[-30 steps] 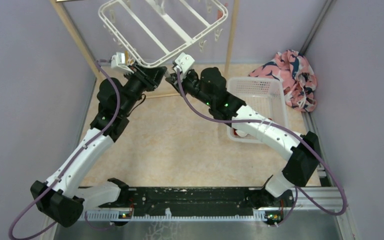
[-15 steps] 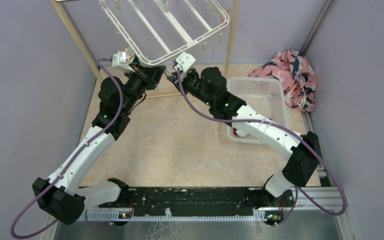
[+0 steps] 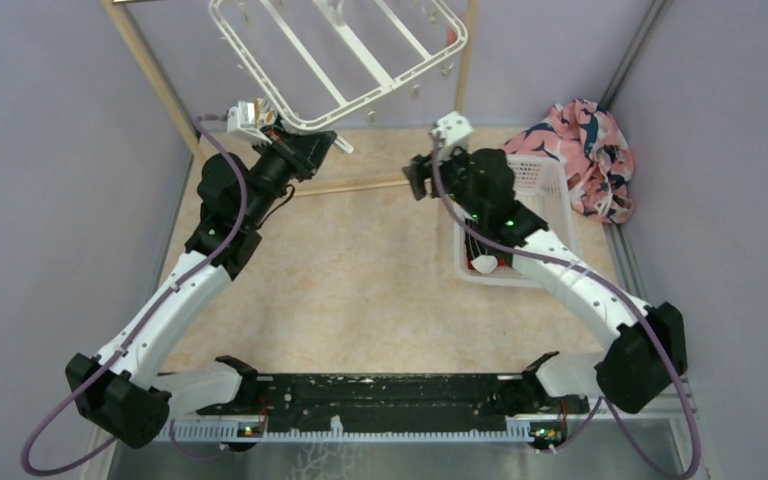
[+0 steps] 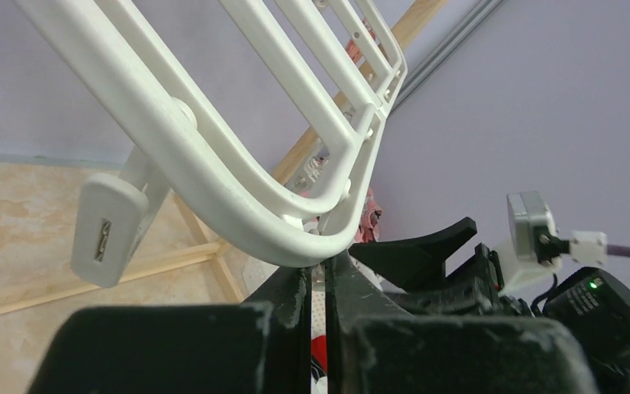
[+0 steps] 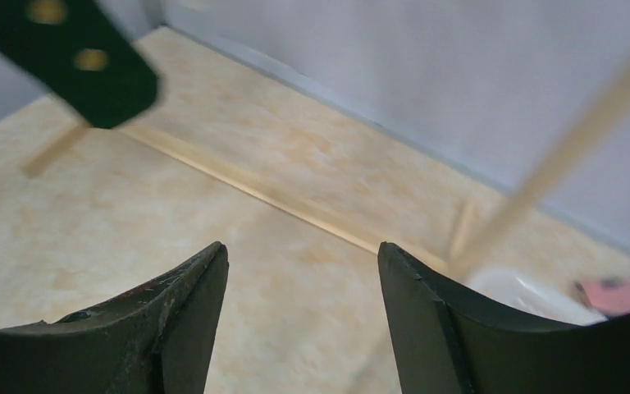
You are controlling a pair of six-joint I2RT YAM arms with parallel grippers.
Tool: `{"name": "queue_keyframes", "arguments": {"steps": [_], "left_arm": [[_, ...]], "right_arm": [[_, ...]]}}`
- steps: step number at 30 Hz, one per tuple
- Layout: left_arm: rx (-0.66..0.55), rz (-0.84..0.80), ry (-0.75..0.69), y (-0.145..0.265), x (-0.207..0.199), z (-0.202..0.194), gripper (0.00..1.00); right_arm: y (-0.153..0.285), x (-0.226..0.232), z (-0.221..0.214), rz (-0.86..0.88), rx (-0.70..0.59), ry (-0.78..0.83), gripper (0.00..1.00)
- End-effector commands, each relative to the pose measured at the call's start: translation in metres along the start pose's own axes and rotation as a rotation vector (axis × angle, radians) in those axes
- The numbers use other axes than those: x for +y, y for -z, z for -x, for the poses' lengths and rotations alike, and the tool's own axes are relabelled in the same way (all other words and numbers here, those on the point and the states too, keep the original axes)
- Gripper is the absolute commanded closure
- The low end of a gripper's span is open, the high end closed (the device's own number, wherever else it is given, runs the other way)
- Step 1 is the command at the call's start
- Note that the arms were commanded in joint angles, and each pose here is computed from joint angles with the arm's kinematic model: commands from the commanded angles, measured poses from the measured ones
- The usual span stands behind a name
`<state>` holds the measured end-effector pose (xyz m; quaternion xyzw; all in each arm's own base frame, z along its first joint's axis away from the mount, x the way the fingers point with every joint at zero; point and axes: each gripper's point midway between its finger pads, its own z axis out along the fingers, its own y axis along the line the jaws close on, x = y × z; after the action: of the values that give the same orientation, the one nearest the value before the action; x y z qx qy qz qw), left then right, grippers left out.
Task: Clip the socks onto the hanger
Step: Open the clamp at the hanger, then pick up the sock from the bin.
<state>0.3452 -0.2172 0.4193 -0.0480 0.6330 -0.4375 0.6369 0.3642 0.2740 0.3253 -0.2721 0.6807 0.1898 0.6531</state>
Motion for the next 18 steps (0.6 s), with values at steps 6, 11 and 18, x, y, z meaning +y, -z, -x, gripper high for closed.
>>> {"name": "queue_keyframes", "arguments": {"steps": [6,11,18], "left_arm": [[0.034,-0.02,-0.004,-0.002,0.01,-0.022,1.0],[0.053,-0.021,-0.02,-0.003,0.016,-0.032,1.0],[0.046,-0.017,-0.052,-0.001,0.016,-0.028,1.0]], "right_arm": [[0.086,-0.16,-0.091,-0.607,0.103,-0.452,0.33],[0.084,-0.177,-0.132,-0.695,0.225,-0.462,0.2],[0.046,-0.167,-0.206,-0.641,0.414,-0.545,0.19]]}}
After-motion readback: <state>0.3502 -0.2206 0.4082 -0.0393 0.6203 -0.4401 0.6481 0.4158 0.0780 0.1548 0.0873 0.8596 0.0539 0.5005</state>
